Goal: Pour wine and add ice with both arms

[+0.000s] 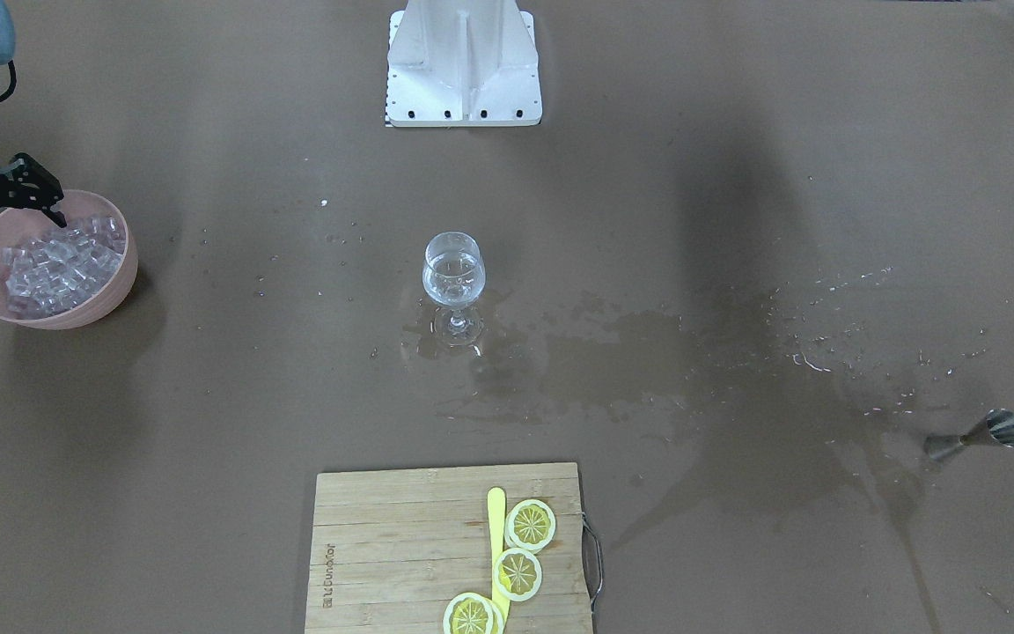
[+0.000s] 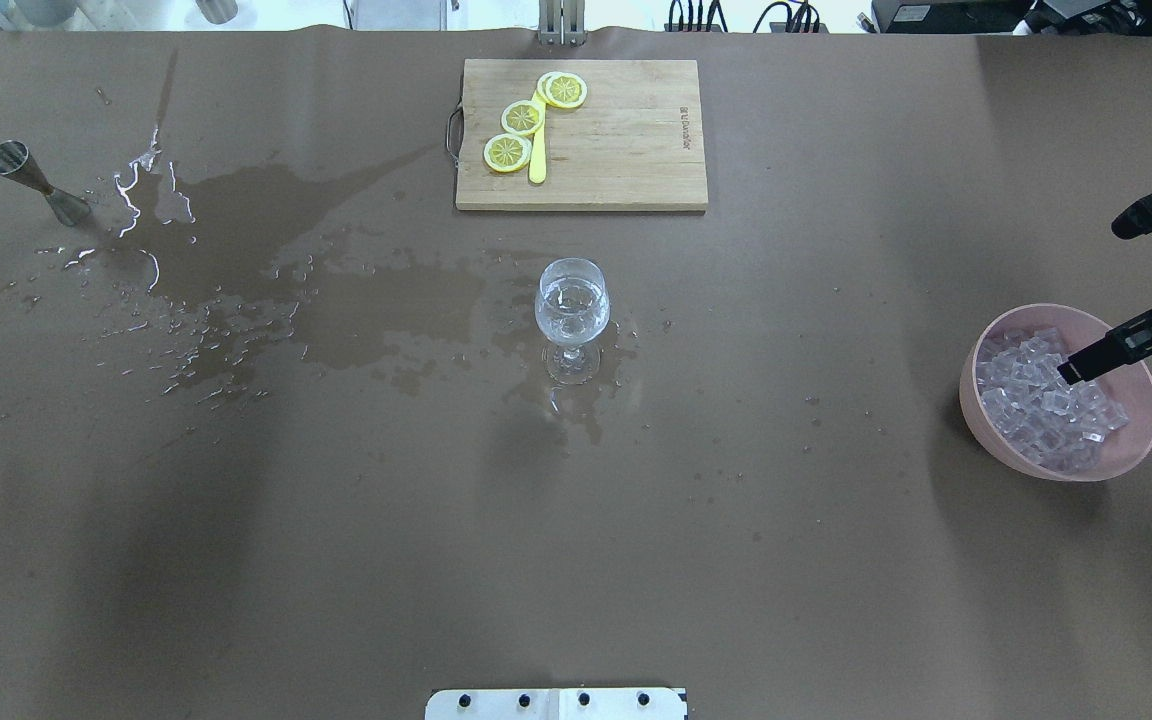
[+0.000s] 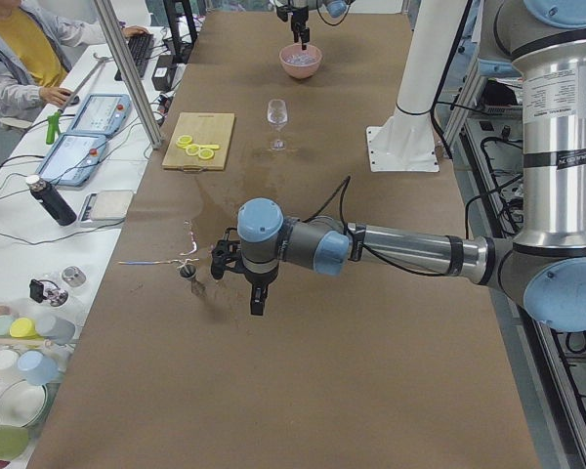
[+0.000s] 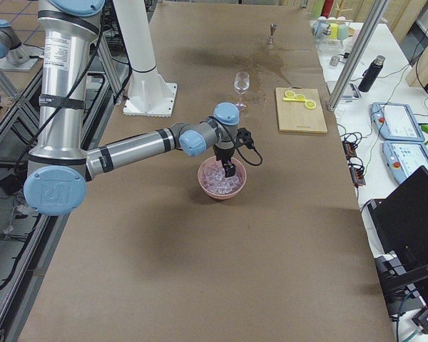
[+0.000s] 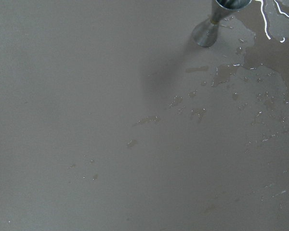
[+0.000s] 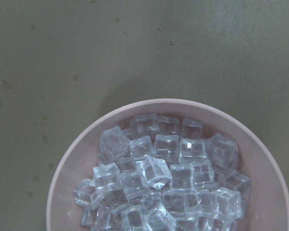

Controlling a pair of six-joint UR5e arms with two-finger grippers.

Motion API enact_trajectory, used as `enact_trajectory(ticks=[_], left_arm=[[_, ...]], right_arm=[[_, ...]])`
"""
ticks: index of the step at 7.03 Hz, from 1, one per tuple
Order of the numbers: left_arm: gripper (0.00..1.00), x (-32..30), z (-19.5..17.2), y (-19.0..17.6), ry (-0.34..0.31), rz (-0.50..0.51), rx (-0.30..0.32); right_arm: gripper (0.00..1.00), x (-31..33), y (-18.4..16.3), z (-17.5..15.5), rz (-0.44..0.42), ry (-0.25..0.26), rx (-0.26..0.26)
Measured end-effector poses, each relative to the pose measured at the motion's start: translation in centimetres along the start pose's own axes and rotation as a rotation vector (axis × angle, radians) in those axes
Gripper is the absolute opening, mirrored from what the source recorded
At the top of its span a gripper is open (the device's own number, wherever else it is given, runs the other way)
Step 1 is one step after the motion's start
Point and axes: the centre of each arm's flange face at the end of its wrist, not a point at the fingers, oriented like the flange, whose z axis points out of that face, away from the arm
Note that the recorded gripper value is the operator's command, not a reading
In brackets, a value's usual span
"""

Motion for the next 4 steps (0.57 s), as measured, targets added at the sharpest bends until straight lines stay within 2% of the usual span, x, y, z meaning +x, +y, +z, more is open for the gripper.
enact_trajectory(ticks=[3,4], left_arm=[[0.98,0.0,0.0,0.0,0.000,-0.003,-0.001],[0.98,0.0,0.0,0.0,0.000,-0.003,0.000]], right_arm=[[0.90,-0.9,0.3,2.0,-0.048,0.034,-0.023],[0.87,-1.0,0.4,2.6,-0.055,0.044,-0.033]])
